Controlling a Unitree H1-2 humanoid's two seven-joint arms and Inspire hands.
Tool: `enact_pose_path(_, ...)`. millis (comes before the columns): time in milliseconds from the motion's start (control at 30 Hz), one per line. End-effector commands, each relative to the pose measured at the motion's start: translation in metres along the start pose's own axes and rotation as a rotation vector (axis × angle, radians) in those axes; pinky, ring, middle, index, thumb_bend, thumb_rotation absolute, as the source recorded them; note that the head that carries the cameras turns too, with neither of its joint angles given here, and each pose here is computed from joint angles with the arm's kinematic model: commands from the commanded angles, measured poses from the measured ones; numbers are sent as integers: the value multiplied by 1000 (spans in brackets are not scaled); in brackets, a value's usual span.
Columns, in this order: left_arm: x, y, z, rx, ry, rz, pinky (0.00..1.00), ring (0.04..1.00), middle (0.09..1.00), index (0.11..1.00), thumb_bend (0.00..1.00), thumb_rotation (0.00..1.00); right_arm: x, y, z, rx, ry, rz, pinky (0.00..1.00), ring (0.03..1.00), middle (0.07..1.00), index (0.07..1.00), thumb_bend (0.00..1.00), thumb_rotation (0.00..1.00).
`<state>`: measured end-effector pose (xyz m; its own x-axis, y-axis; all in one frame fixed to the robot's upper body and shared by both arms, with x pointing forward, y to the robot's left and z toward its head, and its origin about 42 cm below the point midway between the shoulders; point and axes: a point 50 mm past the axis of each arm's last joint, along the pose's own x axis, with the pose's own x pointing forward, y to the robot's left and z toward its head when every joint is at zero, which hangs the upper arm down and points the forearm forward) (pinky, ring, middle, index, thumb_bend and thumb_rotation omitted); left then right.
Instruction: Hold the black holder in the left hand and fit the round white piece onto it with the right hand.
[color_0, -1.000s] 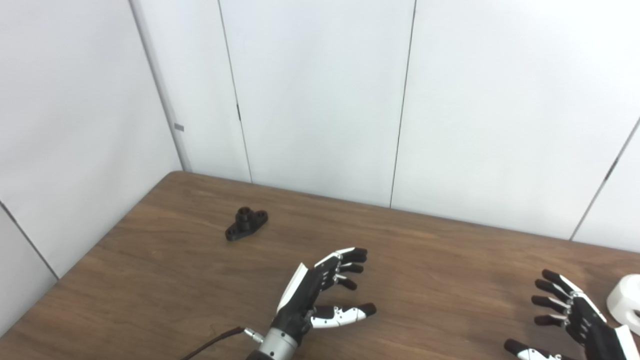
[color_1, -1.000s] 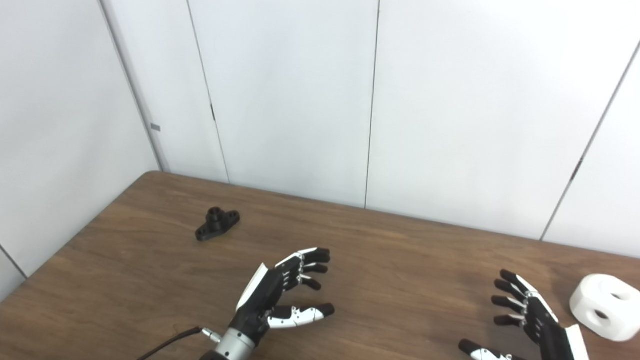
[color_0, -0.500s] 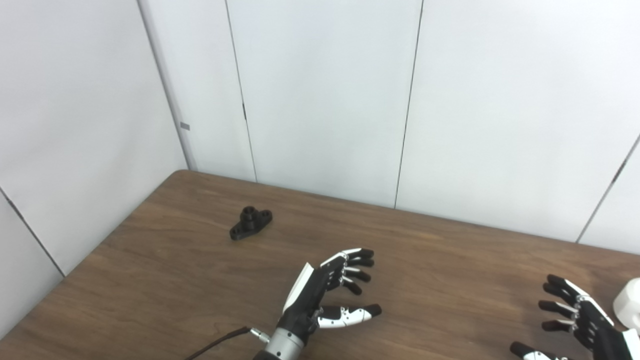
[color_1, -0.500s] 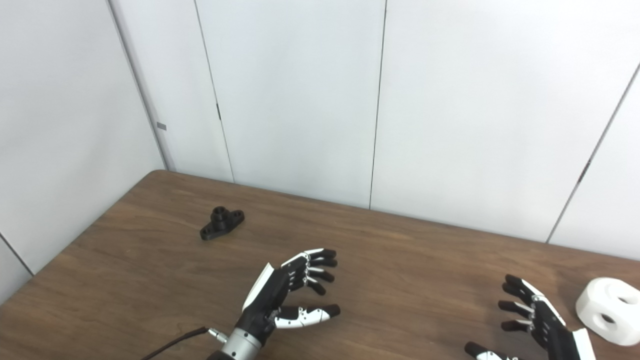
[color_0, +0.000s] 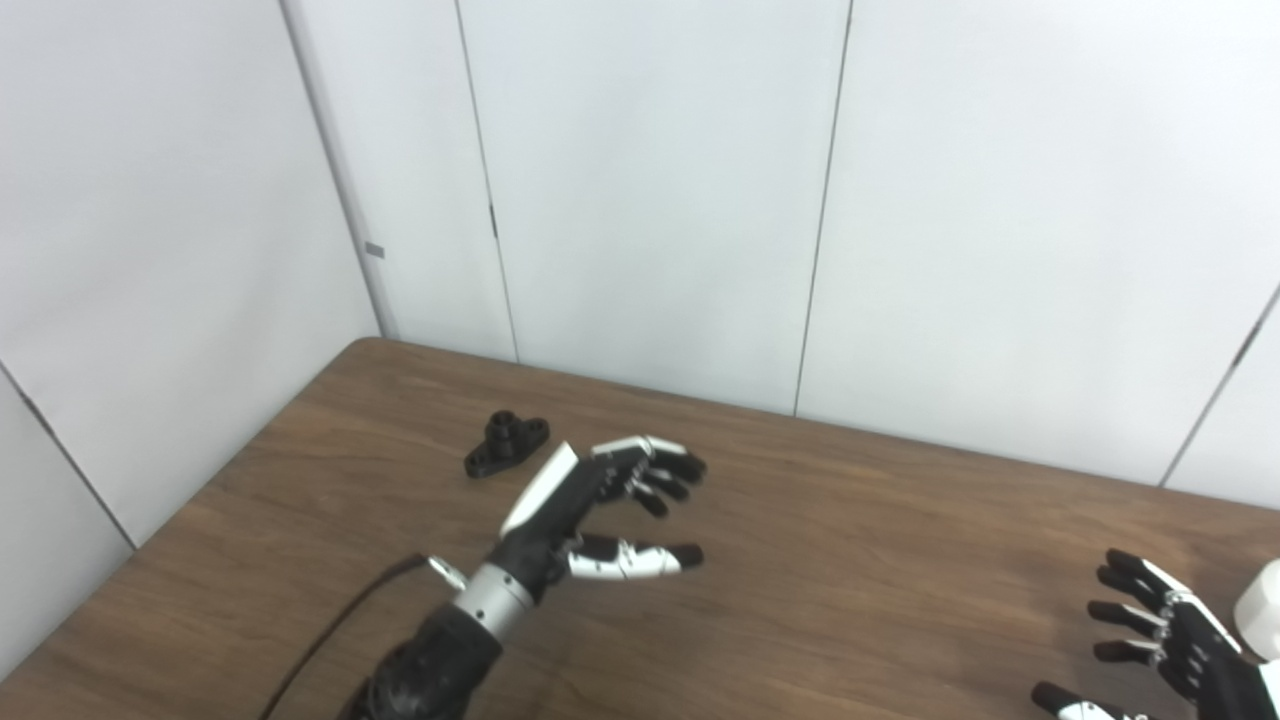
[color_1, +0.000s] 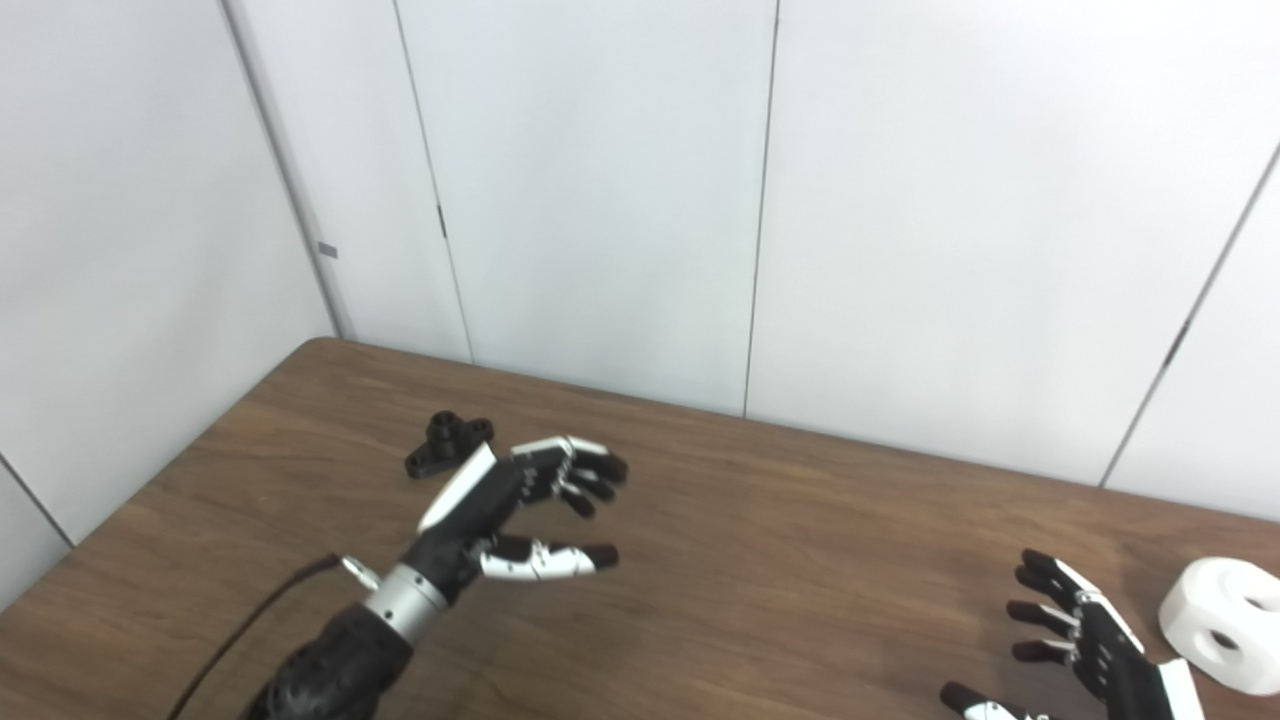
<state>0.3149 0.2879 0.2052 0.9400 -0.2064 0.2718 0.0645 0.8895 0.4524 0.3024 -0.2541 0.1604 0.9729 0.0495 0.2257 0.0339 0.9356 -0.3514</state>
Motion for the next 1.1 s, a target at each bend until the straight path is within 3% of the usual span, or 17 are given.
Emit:
enact_pose_path(0,9,19,20,74,-64,55,619,734,764,746,734,85,11,-6,15,-3,-76,-6,592,732,819,824,641,0)
enact_pose_path(200,8,54,27,206,-75,182,647,762,792,766,701,31,10,-6,17,-2,-74,-4,586,724,816,817,635,0)
enact_pose_path(300,7,69,30,292,-47,258,649,761,789,765,709,64,10,-6,17,-3,-73,-4,583,722,813,817,632,0)
enact_pose_path(500,8,95,35,441,-9,383,766,823,810,767,706,107,11,-6,17,-10,-71,-6,573,714,806,815,634,0)
enact_pose_path(567,8,103,36,495,-2,421,736,827,819,764,707,125,10,-7,18,-7,-68,-5,574,713,808,817,632,0)
enact_pose_path(867,7,124,29,596,53,529,818,920,911,813,767,190,9,-8,20,-5,-66,-4,576,715,812,820,627,0)
enact_pose_path(1067,6,133,19,652,176,524,906,997,991,848,885,273,8,-8,21,-1,-64,-1,576,714,814,822,622,0)
